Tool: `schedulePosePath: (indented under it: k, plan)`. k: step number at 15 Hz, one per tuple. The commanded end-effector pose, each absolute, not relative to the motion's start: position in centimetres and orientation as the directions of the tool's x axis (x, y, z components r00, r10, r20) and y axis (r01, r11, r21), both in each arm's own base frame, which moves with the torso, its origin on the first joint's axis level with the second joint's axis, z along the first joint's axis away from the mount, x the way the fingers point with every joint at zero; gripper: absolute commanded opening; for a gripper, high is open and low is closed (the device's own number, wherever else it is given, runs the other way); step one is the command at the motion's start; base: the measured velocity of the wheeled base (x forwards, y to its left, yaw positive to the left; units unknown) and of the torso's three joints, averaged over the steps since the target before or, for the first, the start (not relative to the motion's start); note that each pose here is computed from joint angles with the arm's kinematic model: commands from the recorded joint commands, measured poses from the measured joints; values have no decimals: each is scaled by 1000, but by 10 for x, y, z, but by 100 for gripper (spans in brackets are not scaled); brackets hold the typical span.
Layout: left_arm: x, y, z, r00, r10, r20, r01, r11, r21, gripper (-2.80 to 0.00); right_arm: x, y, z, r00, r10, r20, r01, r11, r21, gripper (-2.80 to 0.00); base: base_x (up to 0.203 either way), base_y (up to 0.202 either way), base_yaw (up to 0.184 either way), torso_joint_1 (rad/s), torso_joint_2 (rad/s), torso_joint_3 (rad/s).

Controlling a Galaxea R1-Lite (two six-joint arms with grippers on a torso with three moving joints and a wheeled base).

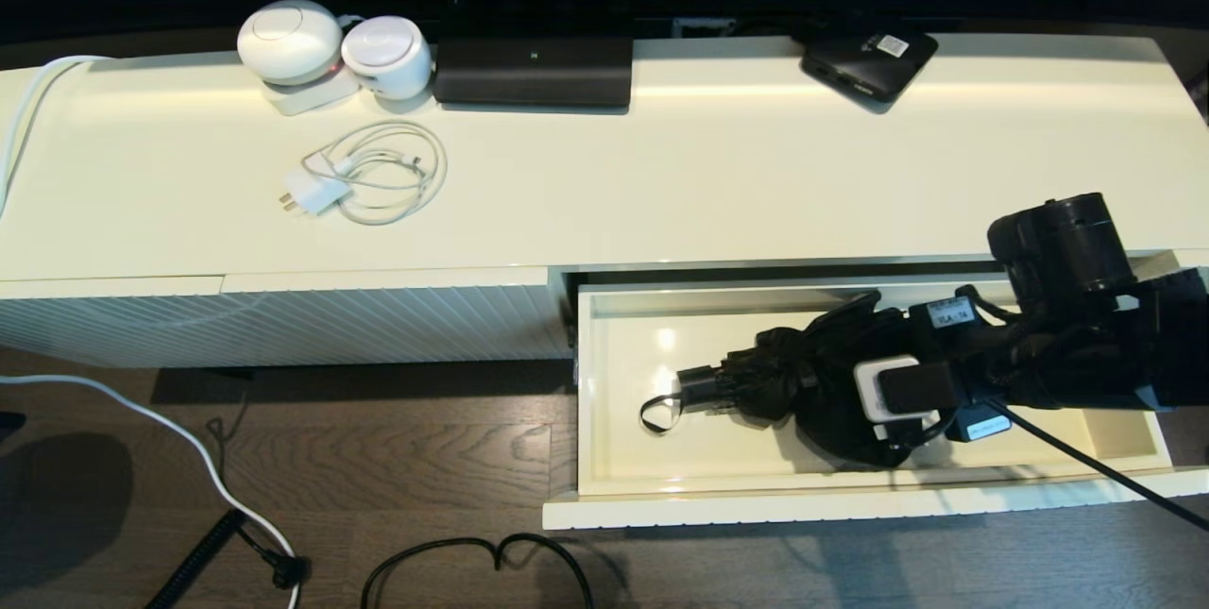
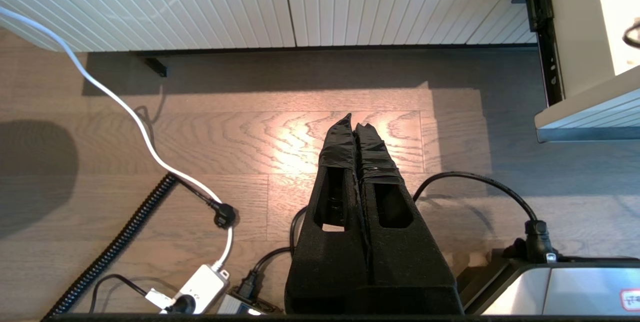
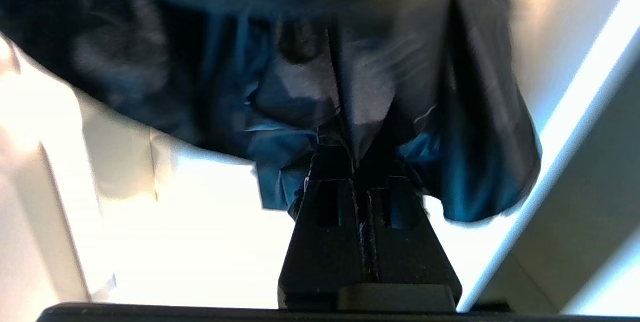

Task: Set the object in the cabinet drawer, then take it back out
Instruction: Take the umbrella out of the drawer and put it on the table

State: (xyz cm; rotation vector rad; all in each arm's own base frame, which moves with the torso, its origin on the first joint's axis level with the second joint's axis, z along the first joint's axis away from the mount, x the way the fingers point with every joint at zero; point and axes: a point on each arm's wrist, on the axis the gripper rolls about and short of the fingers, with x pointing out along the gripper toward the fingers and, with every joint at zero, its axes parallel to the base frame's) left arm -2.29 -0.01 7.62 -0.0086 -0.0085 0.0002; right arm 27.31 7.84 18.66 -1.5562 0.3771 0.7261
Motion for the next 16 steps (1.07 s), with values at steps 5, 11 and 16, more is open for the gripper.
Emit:
schedulePosePath:
  k: [5, 11, 16]
  plan:
    - [-23, 0, 76, 1000, 1, 11, -1, 1000, -8, -280, 242, 69, 218, 810, 201, -551, -546, -87, -833, -280, 0, 0, 0, 0, 0, 0]
    - [-23, 0, 76, 1000, 1, 11, -1, 1000, -9, -280, 216, 63, 231, 838, 216, -502, -500, -67, -863, -280, 0, 0, 0, 0, 0, 0]
    - [-23, 0, 76, 1000, 0, 11, 0, 1000, -9, -280, 192, 58, 250, 875, 237, -422, -423, -47, -905, -280, 0, 0, 0, 0, 0, 0]
